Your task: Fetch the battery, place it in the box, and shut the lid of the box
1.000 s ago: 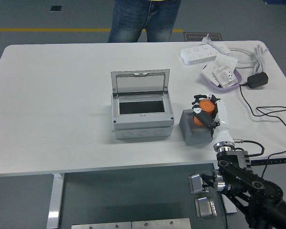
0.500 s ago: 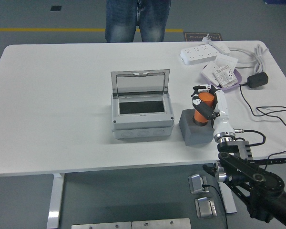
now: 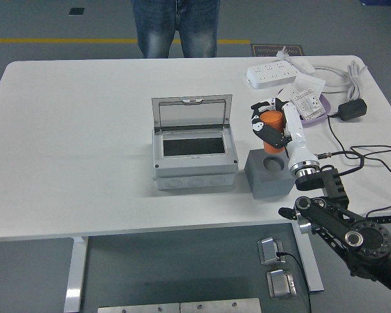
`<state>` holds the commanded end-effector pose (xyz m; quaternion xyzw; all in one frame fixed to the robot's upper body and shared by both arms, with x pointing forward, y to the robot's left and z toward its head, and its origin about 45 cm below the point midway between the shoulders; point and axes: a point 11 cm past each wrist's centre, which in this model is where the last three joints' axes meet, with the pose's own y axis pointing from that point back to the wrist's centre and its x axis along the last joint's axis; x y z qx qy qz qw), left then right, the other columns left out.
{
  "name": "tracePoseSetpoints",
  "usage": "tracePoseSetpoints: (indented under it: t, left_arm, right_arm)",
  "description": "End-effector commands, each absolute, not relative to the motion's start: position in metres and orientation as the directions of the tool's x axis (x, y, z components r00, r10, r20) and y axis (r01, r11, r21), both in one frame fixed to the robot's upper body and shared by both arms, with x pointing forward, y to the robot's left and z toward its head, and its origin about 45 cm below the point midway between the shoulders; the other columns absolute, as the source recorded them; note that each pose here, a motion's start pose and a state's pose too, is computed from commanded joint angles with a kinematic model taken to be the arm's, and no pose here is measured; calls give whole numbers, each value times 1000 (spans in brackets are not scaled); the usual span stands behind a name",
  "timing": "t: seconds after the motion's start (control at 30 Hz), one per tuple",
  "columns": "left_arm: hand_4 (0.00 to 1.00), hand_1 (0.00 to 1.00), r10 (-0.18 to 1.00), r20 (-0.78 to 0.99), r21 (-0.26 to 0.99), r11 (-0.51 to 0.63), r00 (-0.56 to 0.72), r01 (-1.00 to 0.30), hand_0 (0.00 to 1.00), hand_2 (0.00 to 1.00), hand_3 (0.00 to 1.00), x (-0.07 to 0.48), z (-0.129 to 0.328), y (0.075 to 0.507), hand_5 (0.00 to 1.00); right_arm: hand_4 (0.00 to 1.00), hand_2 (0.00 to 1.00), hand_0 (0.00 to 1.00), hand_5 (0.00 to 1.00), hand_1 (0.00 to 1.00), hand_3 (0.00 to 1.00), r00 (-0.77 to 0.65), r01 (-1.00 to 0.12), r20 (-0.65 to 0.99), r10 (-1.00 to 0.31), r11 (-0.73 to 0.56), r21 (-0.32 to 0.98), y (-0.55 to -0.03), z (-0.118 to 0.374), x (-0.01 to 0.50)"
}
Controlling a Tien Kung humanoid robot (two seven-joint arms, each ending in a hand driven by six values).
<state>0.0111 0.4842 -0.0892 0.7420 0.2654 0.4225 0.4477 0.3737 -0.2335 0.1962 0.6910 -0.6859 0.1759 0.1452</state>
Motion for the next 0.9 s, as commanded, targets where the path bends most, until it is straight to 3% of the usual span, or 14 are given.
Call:
tracePoseSetpoints:
  t: [0.2, 0.43, 0.7, 0.9]
  left_arm:
    - [606, 707, 773, 389, 887, -461, 502, 20, 640, 633, 598, 10, -89, 485, 476]
    - [604, 706, 772, 391, 885, -464, 501, 25, 639, 633, 598, 10, -88, 487, 474]
    - [603, 707, 771, 393, 884, -467, 501, 25, 639, 632, 598, 11, -87, 489, 472]
    - [602, 707, 770, 394, 883, -468, 502, 26, 638, 632, 598, 13, -86, 490, 471]
  right_arm:
    - [2, 230, 129, 2, 218, 246, 74, -997, 611, -788, -78, 21, -217, 206, 381]
    - [2, 229, 125, 2, 215, 244, 125, -991, 813, -569, -101, 82, -198, 209, 388]
    - [2, 230, 124, 2, 215, 245, 79, -994, 913, -399, -100, 42, -176, 218, 394]
    - [2, 231, 123, 2, 215, 244, 100, -987, 928, -359, -151, 49, -152, 218, 396]
